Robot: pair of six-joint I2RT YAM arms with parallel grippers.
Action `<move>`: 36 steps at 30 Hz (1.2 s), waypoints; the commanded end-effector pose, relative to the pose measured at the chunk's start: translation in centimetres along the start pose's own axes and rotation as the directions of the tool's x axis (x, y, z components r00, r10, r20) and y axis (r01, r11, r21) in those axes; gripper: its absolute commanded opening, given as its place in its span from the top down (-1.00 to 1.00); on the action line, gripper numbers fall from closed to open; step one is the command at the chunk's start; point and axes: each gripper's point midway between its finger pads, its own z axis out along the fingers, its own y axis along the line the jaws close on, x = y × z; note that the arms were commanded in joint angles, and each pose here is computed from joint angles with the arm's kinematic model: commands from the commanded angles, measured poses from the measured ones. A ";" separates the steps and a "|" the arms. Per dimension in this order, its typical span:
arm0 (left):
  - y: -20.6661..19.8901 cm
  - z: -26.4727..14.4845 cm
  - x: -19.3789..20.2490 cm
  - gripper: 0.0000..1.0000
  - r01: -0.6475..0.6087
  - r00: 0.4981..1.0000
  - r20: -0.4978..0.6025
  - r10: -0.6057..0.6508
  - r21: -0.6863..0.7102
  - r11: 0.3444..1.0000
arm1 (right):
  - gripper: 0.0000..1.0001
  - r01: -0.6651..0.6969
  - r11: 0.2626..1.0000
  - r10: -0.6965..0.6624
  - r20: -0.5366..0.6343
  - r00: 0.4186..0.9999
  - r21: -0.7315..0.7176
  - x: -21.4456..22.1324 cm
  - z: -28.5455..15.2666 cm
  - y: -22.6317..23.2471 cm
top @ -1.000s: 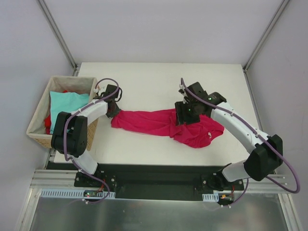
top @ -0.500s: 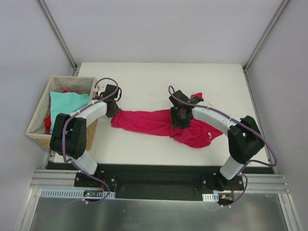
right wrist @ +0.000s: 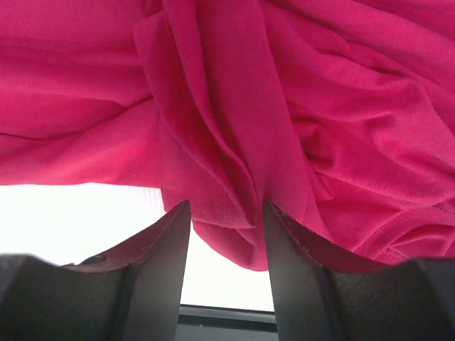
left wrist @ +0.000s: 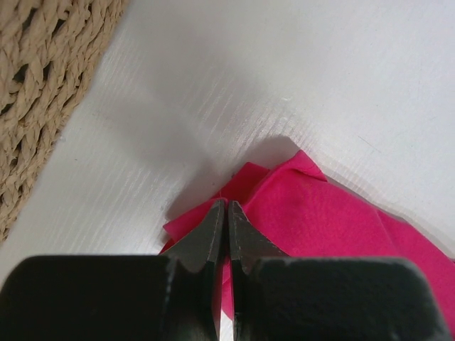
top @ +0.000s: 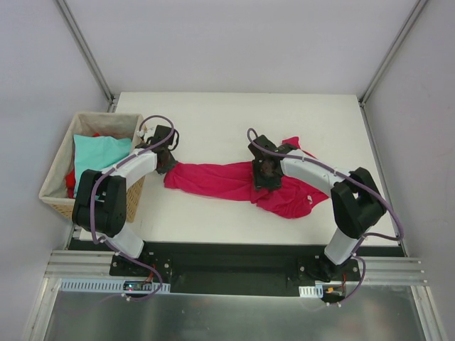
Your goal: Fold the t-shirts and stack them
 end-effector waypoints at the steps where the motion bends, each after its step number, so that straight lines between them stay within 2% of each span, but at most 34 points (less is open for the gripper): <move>1: -0.3 -0.9 -0.8 1.00 0.000 1.000 0.030 -0.001 0.027 1.000 | 0.05 -0.014 1.000 0.014 0.003 1.000 0.012 0.1 0.3 -0.2; 5: -0.3 -0.9 -0.8 1.00 0.001 1.000 0.031 -0.002 0.030 1.000 | 0.11 -0.014 1.000 0.014 0.007 1.000 0.015 0.0 0.7 -0.2; 9: -0.1 -0.9 -0.7 1.00 -0.003 1.000 0.031 0.002 0.026 1.000 | 0.31 -0.022 1.000 0.022 0.012 1.000 0.011 0.0 1.0 -0.1; 11: -0.2 -1.0 -0.9 1.00 -0.004 0.999 0.035 0.003 0.031 1.000 | 0.34 -0.022 1.000 0.022 0.016 1.000 0.001 0.0 1.1 0.1; 14: -0.2 -0.9 -0.9 1.00 -0.005 0.999 0.035 0.004 0.030 1.000 | 0.58 -0.027 1.000 0.026 0.022 0.999 0.010 -0.3 1.1 0.0; 15: -0.3 -1.0 -1.0 1.00 -0.005 0.999 0.036 0.004 0.033 0.999 | 0.99 -0.023 1.000 0.023 0.022 1.000 0.018 -0.3 1.1 -0.1; 18: -0.4 -1.3 -1.2 1.00 -0.009 0.999 0.042 0.007 0.042 0.999 | 0.99 -0.019 0.999 0.016 0.075 0.997 0.045 -1.2 -0.1 -0.9; 20: -0.6 -1.6 -1.5 1.00 -0.027 0.999 0.048 0.024 0.055 0.998 | 0.99 0.003 0.999 -0.011 0.182 0.983 0.042 -3.0 -2.9 -1.4; 23: -1.5 -2.9 -2.9 1.00 -0.054 0.995 0.085 0.046 0.094 0.994 | 0.99 0.050 0.998 -0.057 0.382 0.922 0.028 -6.5 -9.4 -2.1; 25: -2.4 -4.4 -4.4 1.00 -0.071 0.990 0.127 0.054 0.134 0.988 | 0.99 0.072 0.997 -0.072 0.502 0.862 0.019 -9.1 -14.1 -2.2; 29: -4.3 -8.6 -8.0 1.00 -0.102 0.973 0.228 0.048 0.231 0.968 | 0.99 0.131 0.983 -0.181 0.642 0.745 0.126 -13.3 -21.7 -3.8; 30: -4.8 -10.3 -9.1 1.00 -0.112 0.963 0.265 0.040 0.263 0.958 | 0.99 0.149 0.972 -0.233 0.659 0.715 0.181 -14.2 -23.1 -4.6; 31: -5.6 -12.3 -11.0 1.00 -0.134 0.948 0.317 0.036 0.292 0.947 | 0.99 0.133 0.975 -0.222 0.712 0.667 0.179 -15.7 -26.1 -5.0; 33: -6.3 -15.3 -13.3 1.00 -0.159 0.921 0.389 0.021 0.327 0.932 | 0.99 0.107 0.977 -0.211 0.761 0.613 0.184 -17.8 -28.7 -6.4; 36: -7.5 -20.9 -17.9 1.00 -0.214 0.852 0.523 -0.006 0.359 0.908 | 0.99 0.050 0.985 -0.168 0.851 0.498 0.166 -20.3 -34.6 -9.1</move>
